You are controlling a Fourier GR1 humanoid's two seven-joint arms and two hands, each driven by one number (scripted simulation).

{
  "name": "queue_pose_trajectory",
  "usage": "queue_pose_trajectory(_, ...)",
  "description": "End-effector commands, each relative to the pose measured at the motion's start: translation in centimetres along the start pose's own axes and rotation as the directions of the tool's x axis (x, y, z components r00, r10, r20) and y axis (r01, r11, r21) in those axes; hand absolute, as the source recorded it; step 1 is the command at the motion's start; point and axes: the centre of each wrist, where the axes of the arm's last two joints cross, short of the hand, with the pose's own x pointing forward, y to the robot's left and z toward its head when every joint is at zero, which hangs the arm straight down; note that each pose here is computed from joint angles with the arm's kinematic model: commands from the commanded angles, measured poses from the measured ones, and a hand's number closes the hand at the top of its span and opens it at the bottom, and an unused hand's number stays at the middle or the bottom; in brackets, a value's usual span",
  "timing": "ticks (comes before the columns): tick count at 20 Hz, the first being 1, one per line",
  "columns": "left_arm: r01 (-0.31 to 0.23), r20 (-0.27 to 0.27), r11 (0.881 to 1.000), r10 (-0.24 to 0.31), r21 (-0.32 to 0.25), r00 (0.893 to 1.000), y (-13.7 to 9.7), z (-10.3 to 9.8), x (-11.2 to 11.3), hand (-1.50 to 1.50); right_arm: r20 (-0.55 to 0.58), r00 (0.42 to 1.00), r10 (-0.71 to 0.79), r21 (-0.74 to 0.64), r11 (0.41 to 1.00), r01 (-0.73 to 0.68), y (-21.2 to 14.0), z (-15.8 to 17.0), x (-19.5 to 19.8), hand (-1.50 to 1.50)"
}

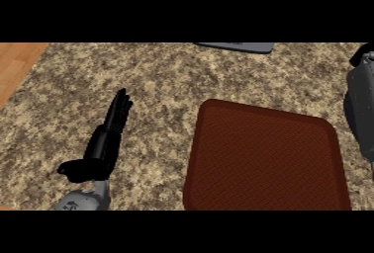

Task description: Pick the sweet potato from the tray and place it in the pot

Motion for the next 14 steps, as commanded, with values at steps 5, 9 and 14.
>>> queue_pose_trajectory(5,0.003,0.005,0.999,-0.003,0.043,1.0,0.1,-0.1,0.2,0.0,-0.266,0.962,0.068,-0.062,0.994,-0.087,-1.3,-2.1,2.1,1.5)
queue_pose_trajectory(9,0.005,-0.009,0.998,-0.004,0.058,1.0,1.6,0.9,-0.5,0.0,-0.305,0.949,0.079,-0.06,0.993,-0.102,-0.5,-2.4,2.1,1.5)
queue_pose_trajectory(14,0.014,-0.037,0.996,-0.011,0.089,0.999,1.9,1.6,-1.2,0.0,-0.337,0.938,0.076,-0.059,0.993,-0.101,0.6,-4.6,0.5,1.5)
